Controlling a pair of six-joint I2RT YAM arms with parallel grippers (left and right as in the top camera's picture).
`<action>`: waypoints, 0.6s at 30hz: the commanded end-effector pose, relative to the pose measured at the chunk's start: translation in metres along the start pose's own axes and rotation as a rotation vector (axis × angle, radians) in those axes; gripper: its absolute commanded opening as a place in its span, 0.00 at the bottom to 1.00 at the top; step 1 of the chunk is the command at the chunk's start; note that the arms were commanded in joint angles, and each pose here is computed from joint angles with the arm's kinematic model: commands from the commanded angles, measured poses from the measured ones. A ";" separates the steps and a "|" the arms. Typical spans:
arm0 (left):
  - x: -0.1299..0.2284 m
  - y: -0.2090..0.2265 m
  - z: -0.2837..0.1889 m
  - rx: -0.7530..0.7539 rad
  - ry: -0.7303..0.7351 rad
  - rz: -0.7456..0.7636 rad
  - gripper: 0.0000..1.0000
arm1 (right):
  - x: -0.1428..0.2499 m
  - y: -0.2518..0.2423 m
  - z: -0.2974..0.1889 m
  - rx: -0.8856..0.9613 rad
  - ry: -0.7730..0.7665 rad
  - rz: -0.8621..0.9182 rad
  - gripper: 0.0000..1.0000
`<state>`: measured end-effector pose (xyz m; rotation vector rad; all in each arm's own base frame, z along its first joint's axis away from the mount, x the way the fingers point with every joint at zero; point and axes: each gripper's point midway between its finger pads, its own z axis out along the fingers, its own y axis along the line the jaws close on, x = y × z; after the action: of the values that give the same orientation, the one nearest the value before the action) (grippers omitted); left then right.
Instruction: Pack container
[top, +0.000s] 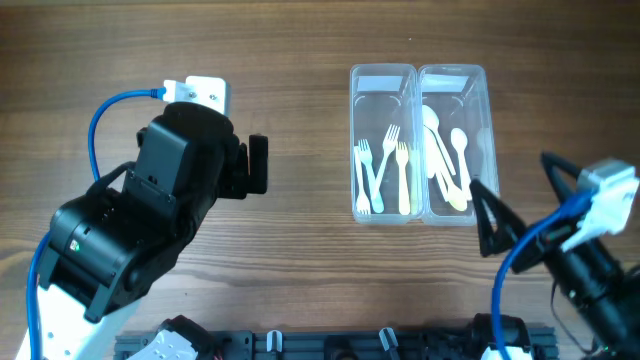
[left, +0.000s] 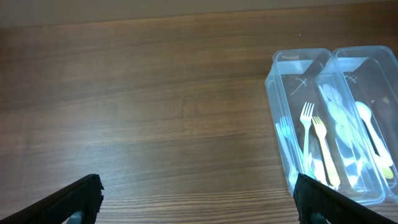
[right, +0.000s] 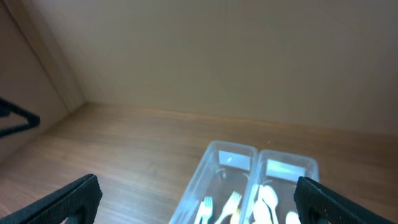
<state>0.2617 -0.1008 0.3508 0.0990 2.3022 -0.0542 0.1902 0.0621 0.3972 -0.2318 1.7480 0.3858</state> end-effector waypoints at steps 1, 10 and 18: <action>-0.003 0.003 -0.001 -0.015 -0.012 0.012 1.00 | 0.031 -0.029 0.008 0.138 0.005 0.052 1.00; -0.003 0.003 -0.001 -0.015 -0.012 0.012 1.00 | 0.114 -0.051 0.038 0.153 -0.024 0.008 1.00; -0.003 0.003 -0.001 -0.015 -0.012 0.012 1.00 | 0.186 -0.056 0.055 0.122 0.056 -0.220 1.00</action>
<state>0.2618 -0.1007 0.3509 0.0987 2.3018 -0.0540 0.2213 0.0406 0.2187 -0.2259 1.7774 0.2048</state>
